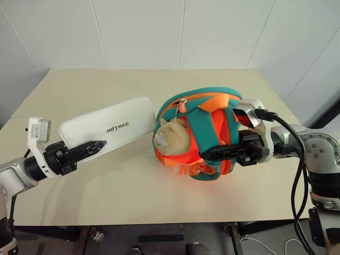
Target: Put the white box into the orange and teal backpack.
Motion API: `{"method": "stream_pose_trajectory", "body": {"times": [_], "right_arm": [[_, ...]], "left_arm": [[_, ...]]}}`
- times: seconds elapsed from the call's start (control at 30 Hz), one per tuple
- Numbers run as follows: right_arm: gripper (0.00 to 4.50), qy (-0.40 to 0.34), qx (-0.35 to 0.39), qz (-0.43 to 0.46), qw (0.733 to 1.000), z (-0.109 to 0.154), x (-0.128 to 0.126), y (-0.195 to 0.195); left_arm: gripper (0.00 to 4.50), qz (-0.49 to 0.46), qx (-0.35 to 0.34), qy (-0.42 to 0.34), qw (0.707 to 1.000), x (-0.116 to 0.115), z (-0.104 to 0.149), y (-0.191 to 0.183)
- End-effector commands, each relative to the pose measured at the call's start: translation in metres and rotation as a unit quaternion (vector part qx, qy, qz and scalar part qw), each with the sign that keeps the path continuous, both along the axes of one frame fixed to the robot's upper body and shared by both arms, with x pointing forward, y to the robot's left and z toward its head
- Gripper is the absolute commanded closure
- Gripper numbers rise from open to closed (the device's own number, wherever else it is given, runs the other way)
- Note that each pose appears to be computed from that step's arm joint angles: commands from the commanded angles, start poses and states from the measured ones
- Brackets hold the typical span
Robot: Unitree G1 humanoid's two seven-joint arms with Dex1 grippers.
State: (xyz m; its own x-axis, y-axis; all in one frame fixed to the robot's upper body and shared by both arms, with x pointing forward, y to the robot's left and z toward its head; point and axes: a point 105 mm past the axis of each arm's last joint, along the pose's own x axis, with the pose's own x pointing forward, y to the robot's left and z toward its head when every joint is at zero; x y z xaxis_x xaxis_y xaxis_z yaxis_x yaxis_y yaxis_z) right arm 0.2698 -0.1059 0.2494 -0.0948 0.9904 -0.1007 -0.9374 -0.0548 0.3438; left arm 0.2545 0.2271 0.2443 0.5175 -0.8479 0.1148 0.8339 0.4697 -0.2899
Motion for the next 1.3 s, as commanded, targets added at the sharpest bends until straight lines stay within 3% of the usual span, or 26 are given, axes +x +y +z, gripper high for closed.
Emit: {"method": "stream_pose_trajectory", "body": {"times": [0.03,0.23,0.37,0.53,0.77,0.97,1.3], "right_arm": [[4.49,-0.023,-0.011,-0.005,1.000,0.001,0.007,-0.004],[4.49,-0.026,-0.014,0.010,1.000,-0.004,0.006,0.000],[4.49,-0.027,-0.014,0.017,0.999,-0.007,0.005,0.005],[4.49,-0.036,-0.006,0.024,0.999,-0.006,0.005,0.012],[4.49,-0.041,-0.003,0.029,0.999,-0.007,0.003,0.018],[4.49,-0.047,0.001,0.026,0.999,-0.007,0.001,0.021],[4.49,-0.056,0.008,0.013,0.998,-0.007,-0.001,0.023]], "left_arm": [[3.16,-0.041,0.063,-0.066,0.995,-0.014,0.014,-0.007],[3.16,-0.054,0.162,-0.116,0.978,0.004,0.003,-0.008],[3.16,-0.092,0.253,-0.158,0.950,0.014,-0.010,-0.016],[3.16,-0.100,0.315,-0.205,0.921,0.042,-0.005,-0.030],[3.16,-0.113,0.342,-0.236,0.902,0.073,0.016,-0.071],[3.16,-0.116,0.326,-0.241,0.907,0.095,0.019,-0.118],[3.16,-0.132,0.259,-0.245,0.925,0.104,0.022,-0.167]]}}
